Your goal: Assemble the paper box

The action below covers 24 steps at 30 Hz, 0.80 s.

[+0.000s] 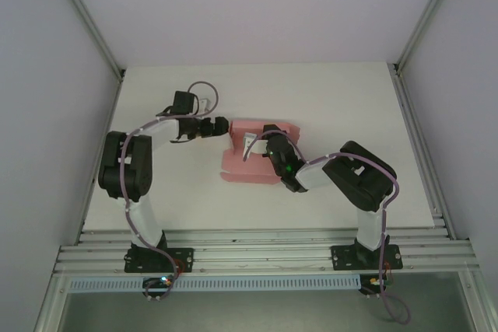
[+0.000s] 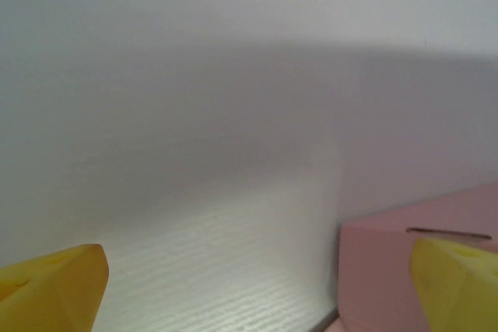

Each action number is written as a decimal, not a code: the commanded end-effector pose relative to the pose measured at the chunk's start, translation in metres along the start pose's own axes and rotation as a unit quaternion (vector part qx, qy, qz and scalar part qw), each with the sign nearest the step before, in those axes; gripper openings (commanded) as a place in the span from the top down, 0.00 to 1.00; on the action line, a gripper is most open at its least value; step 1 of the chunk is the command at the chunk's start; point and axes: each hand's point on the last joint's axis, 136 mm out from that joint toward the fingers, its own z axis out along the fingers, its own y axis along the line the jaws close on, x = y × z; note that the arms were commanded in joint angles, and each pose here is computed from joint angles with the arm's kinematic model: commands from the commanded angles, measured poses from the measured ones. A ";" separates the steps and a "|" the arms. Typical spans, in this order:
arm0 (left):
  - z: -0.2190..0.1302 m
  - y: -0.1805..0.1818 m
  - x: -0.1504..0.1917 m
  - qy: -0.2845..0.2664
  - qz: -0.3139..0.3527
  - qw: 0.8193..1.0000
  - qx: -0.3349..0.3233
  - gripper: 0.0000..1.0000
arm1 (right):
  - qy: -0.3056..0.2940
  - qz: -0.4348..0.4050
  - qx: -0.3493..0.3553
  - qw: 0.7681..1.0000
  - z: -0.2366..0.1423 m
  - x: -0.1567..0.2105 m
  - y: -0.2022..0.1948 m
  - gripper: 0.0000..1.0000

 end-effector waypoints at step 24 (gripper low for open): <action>-0.018 -0.046 0.015 -0.018 0.003 0.998 0.057 0.00 | -0.004 0.032 -0.020 0.999 -0.007 -0.002 0.004 1.00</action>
